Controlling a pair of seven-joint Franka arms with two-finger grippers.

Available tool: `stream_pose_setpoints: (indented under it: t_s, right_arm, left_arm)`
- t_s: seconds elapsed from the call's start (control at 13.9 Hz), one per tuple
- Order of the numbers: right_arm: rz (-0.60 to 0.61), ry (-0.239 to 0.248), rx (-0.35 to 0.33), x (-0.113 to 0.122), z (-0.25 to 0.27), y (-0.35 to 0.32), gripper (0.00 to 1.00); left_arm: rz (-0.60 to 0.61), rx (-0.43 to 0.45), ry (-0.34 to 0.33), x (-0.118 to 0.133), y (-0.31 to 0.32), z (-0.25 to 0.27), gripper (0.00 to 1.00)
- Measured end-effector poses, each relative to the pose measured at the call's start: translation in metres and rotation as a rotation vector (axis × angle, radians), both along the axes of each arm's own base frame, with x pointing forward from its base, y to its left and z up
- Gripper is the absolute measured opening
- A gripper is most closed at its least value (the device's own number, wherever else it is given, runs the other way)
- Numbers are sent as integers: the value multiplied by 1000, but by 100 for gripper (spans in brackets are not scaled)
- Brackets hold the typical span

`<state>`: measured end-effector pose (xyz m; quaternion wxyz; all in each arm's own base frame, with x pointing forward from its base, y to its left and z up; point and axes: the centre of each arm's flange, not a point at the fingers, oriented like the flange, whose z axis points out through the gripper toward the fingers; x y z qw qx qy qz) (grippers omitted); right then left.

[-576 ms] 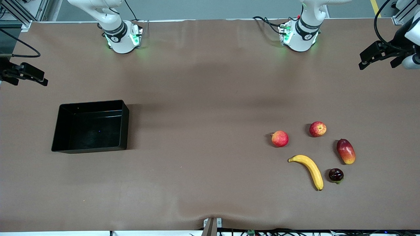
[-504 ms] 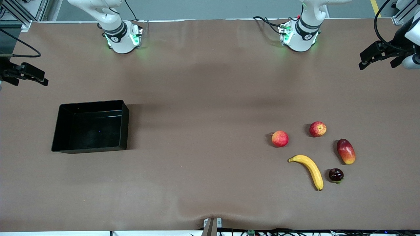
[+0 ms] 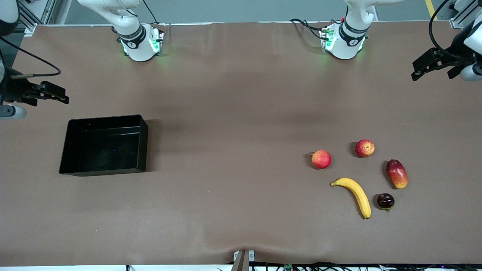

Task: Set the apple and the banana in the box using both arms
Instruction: 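Move the right gripper toward the box while the left gripper approaches fruit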

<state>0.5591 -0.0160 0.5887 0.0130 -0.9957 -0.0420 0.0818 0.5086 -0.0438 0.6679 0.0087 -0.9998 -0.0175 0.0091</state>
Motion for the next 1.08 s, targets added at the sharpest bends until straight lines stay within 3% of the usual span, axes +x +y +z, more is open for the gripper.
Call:
stream_pose_setpoints:
  t_s: [0.22, 0.65, 1.08]
  right_arm:
    - [49, 18, 9, 1, -7, 0, 100]
    - [25, 32, 12, 0, -14, -19, 100]
    - [-8, -15, 7, 10, -32, -39, 100]
  left_arm:
    - [1, 0, -3, 4, 1, 1, 100]
    - [5, 3, 19, 13, 2, -11, 100]
    - [10, 15, 47, 25, 6, -31, 100]
